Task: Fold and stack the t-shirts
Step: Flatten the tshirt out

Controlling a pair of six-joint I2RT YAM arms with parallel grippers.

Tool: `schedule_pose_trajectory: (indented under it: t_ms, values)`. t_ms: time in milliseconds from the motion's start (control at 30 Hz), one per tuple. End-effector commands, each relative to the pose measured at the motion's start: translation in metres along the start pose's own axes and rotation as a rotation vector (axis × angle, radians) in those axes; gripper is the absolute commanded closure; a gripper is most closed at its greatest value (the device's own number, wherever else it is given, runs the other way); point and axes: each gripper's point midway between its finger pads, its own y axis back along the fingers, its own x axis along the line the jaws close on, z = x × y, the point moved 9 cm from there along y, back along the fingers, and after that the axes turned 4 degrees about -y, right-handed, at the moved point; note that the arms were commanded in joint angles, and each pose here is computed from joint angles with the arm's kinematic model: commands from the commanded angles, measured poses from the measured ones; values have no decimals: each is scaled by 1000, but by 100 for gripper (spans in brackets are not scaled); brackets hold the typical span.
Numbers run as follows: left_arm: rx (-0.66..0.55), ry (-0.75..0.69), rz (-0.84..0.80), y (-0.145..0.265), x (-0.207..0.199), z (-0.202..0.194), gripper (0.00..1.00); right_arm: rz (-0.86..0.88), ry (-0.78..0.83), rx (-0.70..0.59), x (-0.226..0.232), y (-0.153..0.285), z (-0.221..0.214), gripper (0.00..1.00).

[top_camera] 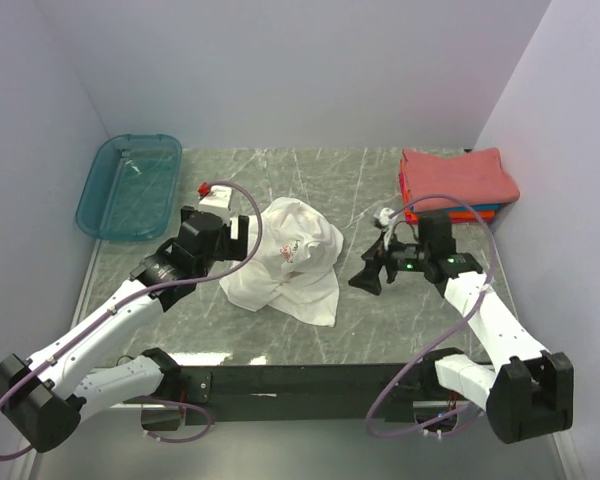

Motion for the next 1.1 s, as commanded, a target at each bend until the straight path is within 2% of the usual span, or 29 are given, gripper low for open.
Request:
schedule_pose_trajectory:
  t_ms: [0,133,500,867,1067]
  values:
    - [-78,22,75,7,10,9,5,21,114,44,4,-20,-1,4]
    - [-122,45,76,14,14,12,4,56,239,167,14,-43,-14,7]
    - [-130,59,99,16,19,13,5,60,558,452,40,-84,-51,9]
    - [-137,67,99,18,21,13,5,75,633,591,50,-110,-69,18]
    - [-144,71,95,20,21,14,6,85,642,632,51,-114,-76,28]
